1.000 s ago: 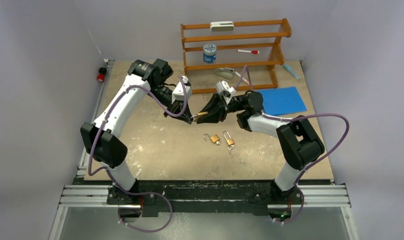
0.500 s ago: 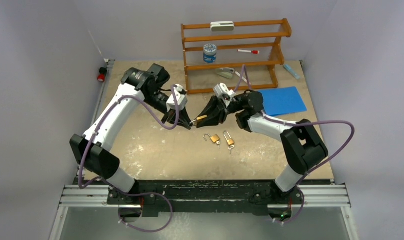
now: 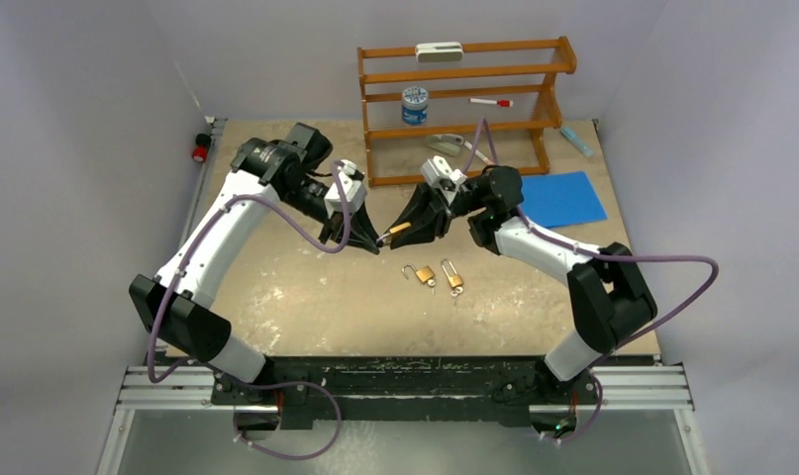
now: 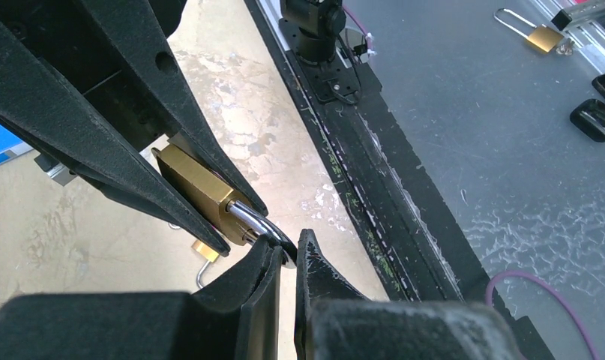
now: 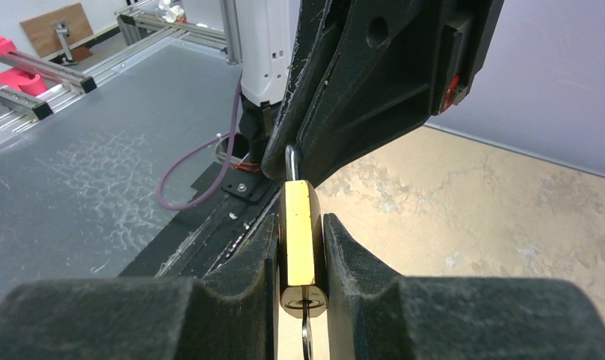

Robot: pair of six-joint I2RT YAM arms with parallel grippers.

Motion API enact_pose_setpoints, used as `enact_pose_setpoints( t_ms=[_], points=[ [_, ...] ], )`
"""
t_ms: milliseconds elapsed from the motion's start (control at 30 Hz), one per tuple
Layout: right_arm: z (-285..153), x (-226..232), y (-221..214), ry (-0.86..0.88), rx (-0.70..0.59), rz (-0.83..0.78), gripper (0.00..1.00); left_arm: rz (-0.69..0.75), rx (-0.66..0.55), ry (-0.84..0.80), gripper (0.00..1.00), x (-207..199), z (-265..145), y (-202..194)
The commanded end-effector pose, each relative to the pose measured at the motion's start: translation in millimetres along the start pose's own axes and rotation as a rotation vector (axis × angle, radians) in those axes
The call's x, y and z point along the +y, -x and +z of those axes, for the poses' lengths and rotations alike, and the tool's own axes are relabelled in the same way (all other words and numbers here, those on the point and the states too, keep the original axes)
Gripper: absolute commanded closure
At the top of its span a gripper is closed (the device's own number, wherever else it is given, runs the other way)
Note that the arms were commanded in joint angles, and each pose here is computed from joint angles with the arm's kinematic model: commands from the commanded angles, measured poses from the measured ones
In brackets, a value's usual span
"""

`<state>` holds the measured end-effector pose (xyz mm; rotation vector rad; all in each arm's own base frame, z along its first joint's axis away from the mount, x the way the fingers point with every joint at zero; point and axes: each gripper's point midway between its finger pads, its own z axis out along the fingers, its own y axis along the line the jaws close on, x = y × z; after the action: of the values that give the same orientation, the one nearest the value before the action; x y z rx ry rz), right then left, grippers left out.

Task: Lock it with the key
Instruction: Lock the lock.

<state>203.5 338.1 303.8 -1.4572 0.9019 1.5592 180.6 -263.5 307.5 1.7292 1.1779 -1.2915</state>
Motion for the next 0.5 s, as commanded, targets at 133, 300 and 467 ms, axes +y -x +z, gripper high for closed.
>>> enact_pose_setpoints(
  t_ms=[133, 300, 467],
  points=[
    [20.3, -62.8, 107.0, -0.380, -0.322, -0.190, 1.00, 0.203, -0.136, -0.108, 1.00, 13.4, 39.4, 20.8],
    [24.5, -59.9, 106.8, -0.344, -0.292, -0.204, 1.00, 0.185, -0.143, -0.091, 1.00, 18.0, 40.3, 22.5],
    [19.7, -73.6, 102.3, -0.421, -0.236, -0.228, 1.00, 0.158, -0.141, -0.094, 1.00, 20.1, 40.5, 23.2]
  ],
)
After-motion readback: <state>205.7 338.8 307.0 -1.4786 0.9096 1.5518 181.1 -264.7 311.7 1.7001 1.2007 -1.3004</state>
